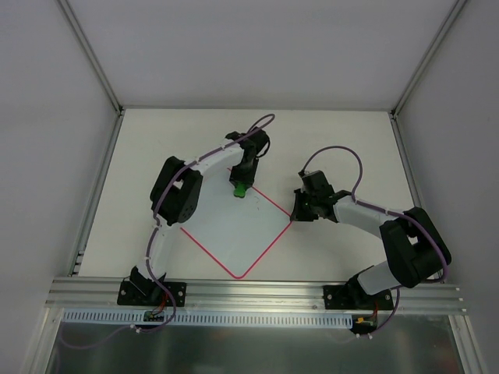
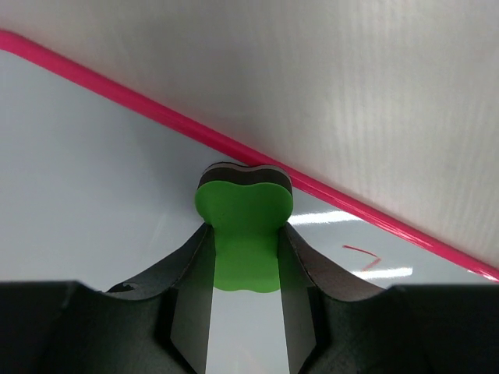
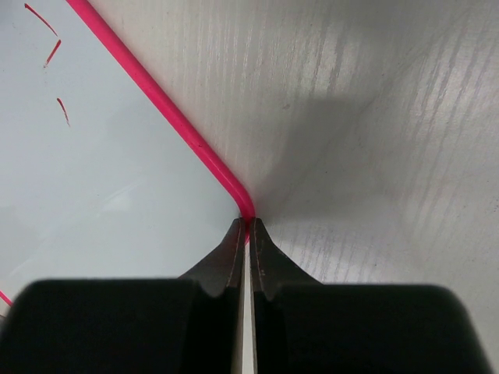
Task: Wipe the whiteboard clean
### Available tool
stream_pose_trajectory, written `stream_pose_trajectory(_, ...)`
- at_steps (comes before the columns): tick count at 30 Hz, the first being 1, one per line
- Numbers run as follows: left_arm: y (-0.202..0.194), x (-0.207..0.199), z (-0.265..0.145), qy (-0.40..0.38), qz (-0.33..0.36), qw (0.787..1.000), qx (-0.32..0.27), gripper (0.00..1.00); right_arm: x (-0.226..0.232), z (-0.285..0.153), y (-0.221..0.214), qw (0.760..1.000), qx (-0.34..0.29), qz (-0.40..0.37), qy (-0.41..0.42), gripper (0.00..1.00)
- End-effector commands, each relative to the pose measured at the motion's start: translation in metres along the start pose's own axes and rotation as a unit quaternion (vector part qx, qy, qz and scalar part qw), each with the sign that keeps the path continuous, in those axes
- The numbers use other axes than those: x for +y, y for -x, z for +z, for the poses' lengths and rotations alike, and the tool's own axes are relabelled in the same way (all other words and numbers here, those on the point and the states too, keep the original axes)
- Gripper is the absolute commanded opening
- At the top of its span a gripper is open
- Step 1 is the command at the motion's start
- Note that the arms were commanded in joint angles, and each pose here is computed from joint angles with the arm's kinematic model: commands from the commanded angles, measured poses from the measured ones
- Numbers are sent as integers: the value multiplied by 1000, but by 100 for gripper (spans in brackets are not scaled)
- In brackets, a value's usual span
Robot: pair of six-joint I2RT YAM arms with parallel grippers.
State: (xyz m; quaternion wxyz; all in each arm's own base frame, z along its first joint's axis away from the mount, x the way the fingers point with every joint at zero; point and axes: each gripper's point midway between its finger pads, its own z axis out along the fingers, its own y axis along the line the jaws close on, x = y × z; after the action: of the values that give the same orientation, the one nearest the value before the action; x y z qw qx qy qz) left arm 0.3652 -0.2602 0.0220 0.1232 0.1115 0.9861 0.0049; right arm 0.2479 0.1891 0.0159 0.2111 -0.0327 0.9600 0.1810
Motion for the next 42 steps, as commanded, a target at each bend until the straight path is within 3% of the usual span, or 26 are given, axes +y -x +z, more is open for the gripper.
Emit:
stream_pose_trajectory(1, -72, -56, 25, -38, 63, 994, 83, 0, -22, 3, -24, 998, 38, -8, -47, 0)
stream_pose_trajectory(7, -111, -102, 21, -68, 95, 987, 112, 0, -23, 1, -22, 998, 34, -6, -50, 0)
stream_pose_trajectory(13, -125, -97, 20, -47, 86, 988, 117, 0, -24, 0, -22, 998, 31, -7, -52, 0)
stream_pose_trajectory(20, -125, -32, 7, 10, -3, 994, 111, 0, -26, -2, -23, 998, 29, -6, -57, 0)
stream_pose_trajectory(25, -132, 41, 1, 65, -70, 989, 113, 0, -26, -2, -22, 998, 29, -6, -57, 0)
stream_pose_trajectory(30, -139, 78, -2, 84, -105, 983, 122, 0, -27, -2, -23, 998, 30, -7, -61, 0)
stream_pose_trajectory(34, -123, 99, -14, 80, -143, 982, 98, 0, -27, -2, -23, 998, 30, -7, -61, 0)
stream_pose_trajectory(38, -87, 128, -45, 67, -199, 977, 32, 0, -25, -6, -19, 998, 20, -13, -56, 0)
stream_pose_trajectory(39, -75, 143, -51, 68, -225, 972, 16, 0, -25, -8, -18, 998, 17, -14, -56, 2)
stream_pose_trajectory(42, -51, 181, -72, 76, -281, 956, -30, 0, -20, -18, -11, 999, 1, -20, -46, 21)
